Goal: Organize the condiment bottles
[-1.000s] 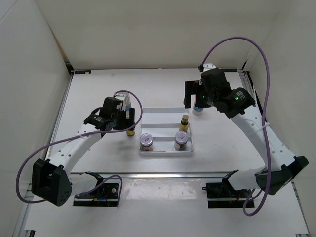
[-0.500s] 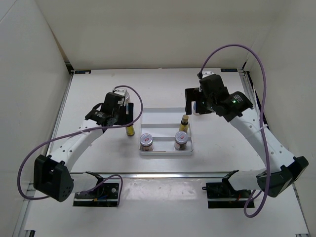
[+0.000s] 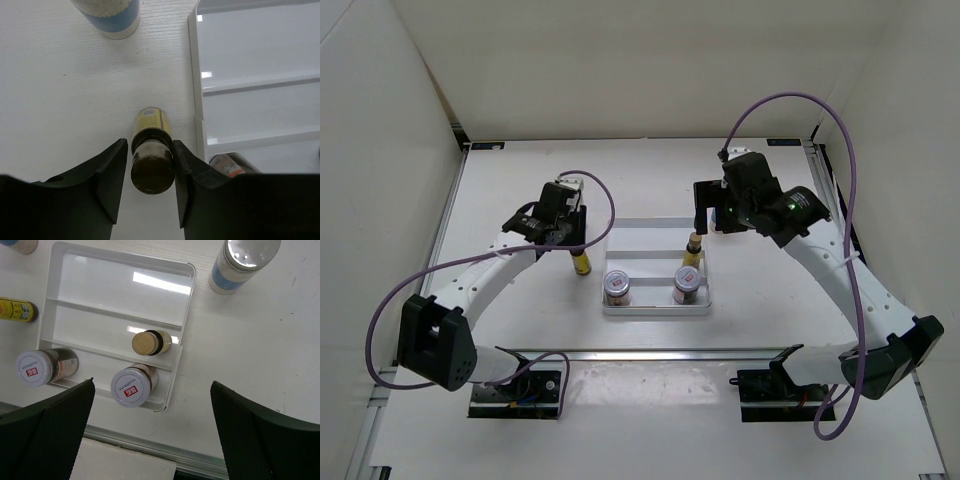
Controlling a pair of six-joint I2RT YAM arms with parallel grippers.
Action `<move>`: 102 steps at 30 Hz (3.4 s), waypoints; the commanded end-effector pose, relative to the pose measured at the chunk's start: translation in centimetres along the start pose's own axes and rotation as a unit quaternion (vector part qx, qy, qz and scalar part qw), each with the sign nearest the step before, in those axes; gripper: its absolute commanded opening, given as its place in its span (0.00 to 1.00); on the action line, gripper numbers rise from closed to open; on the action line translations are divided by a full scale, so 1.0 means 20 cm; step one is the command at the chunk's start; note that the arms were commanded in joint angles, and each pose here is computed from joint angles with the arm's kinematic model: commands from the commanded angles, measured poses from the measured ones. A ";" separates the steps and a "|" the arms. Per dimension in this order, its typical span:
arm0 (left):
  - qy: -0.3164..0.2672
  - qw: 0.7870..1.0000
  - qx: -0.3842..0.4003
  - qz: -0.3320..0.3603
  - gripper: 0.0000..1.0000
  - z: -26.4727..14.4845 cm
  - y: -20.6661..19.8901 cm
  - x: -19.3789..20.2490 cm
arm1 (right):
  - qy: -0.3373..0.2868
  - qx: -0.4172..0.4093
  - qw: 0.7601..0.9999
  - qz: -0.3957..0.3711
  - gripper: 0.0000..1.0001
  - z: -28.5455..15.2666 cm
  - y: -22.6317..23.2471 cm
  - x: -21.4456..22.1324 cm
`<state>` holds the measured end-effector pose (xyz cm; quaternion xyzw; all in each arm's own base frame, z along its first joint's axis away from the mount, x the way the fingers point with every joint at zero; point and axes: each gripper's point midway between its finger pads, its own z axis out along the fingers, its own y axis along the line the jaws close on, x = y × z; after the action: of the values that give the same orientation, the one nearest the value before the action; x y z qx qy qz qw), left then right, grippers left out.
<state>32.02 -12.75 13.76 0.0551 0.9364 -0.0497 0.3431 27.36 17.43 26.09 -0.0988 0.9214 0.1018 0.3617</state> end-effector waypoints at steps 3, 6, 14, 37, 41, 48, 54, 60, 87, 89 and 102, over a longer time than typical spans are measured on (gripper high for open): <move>-0.040 0.999 0.016 -0.002 0.41 -0.09 -0.04 -0.15 | -0.017 -0.015 1.000 -0.002 1.00 -0.03 0.02 -0.03; -0.051 0.998 0.026 0.005 0.30 -0.12 -0.07 -0.20 | -0.013 -0.013 1.000 -0.003 1.00 -0.03 0.02 -0.02; -0.096 0.993 0.066 0.018 0.11 -0.35 -0.20 -0.36 | -0.007 -0.016 1.000 -0.003 0.98 -0.03 0.02 0.01; -0.030 0.988 0.132 0.071 0.11 -0.08 -0.53 -0.32 | -0.009 0.003 1.000 0.005 0.98 -0.08 -0.04 0.06; -0.014 0.987 0.137 0.077 0.20 -0.03 -0.55 -0.29 | -0.004 0.004 1.000 0.005 0.98 -0.07 -0.04 0.08; -0.007 0.986 0.147 0.083 0.62 -0.01 -0.57 -0.28 | -0.003 0.014 1.000 0.004 1.00 -0.06 -0.06 0.09; -0.033 0.985 0.144 0.084 1.00 -0.07 -0.56 -0.35 | -0.004 0.043 0.999 0.006 1.00 -0.08 -0.12 0.10; -0.115 0.983 0.112 0.083 1.00 -0.34 -0.49 -0.63 | -0.015 0.063 0.998 0.004 1.00 -0.07 -0.15 0.03; -0.232 0.970 -0.069 -0.014 1.00 -0.40 0.21 -0.33 | 0.131 0.075 0.986 0.068 1.00 0.84 -0.49 -0.19; -0.224 0.972 -0.071 -0.011 1.00 -0.37 0.20 -0.32 | 0.138 0.076 0.985 0.068 0.96 0.88 -0.50 -0.17; -0.218 0.973 -0.073 -0.010 1.00 -0.35 0.20 -0.33 | 0.015 0.114 0.992 0.057 0.20 0.58 -0.47 -0.45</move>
<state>32.60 -8.26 21.04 0.0204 0.8563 0.0099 0.5160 42.98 11.68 13.06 -0.0153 0.9769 -0.0025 0.2131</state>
